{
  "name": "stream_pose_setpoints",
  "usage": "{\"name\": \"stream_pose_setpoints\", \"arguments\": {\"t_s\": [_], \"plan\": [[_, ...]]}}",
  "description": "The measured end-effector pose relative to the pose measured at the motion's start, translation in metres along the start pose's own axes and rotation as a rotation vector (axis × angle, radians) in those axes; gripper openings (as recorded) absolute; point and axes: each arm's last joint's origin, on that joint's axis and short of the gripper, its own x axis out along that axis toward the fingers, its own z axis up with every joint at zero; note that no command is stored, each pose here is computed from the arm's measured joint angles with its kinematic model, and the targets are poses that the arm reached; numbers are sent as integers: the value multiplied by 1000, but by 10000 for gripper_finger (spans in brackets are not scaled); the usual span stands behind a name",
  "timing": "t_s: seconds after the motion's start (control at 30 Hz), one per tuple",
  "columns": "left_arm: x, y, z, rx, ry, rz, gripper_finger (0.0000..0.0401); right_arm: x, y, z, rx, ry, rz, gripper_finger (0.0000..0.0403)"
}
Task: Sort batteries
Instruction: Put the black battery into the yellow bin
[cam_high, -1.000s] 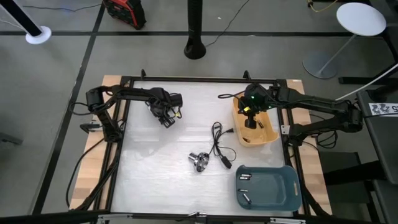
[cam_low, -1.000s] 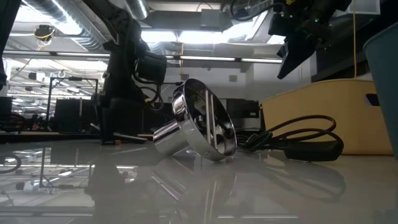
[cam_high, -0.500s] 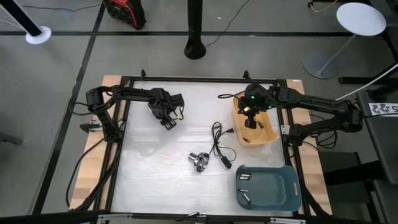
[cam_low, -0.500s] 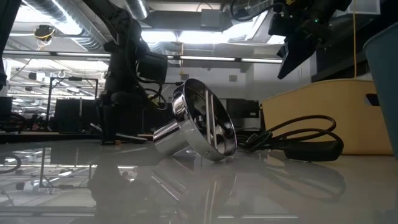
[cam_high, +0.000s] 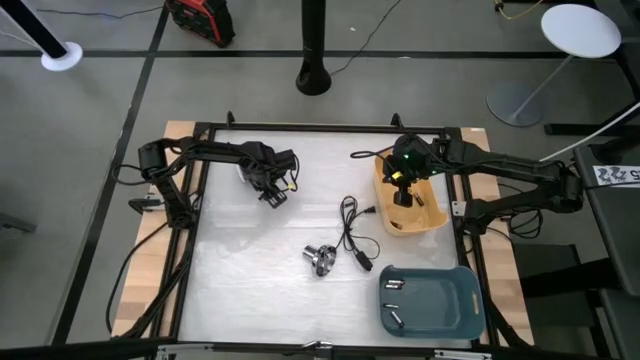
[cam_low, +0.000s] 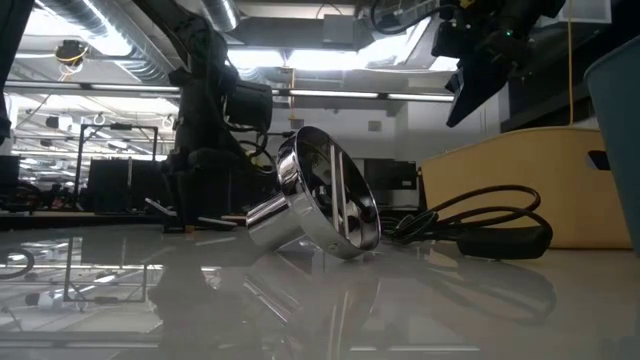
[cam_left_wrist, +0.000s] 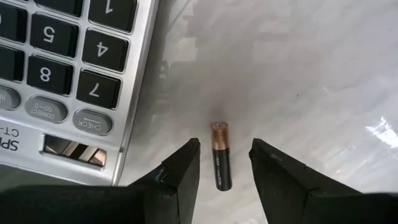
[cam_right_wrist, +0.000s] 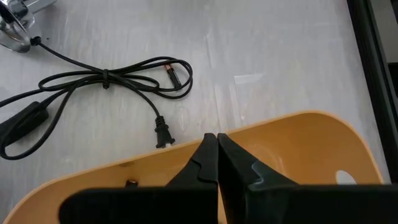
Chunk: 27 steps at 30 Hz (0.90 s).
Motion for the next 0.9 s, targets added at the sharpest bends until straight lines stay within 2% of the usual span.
{"name": "stream_pose_setpoints", "arguments": {"t_s": [0.6,0.9], "plan": [[1,-2,-2,11,11,4,134,0,0,0,0,1,0,1],[12,-4,1,12,40,14,134,0,1,-3,2,31,8,1]]}}
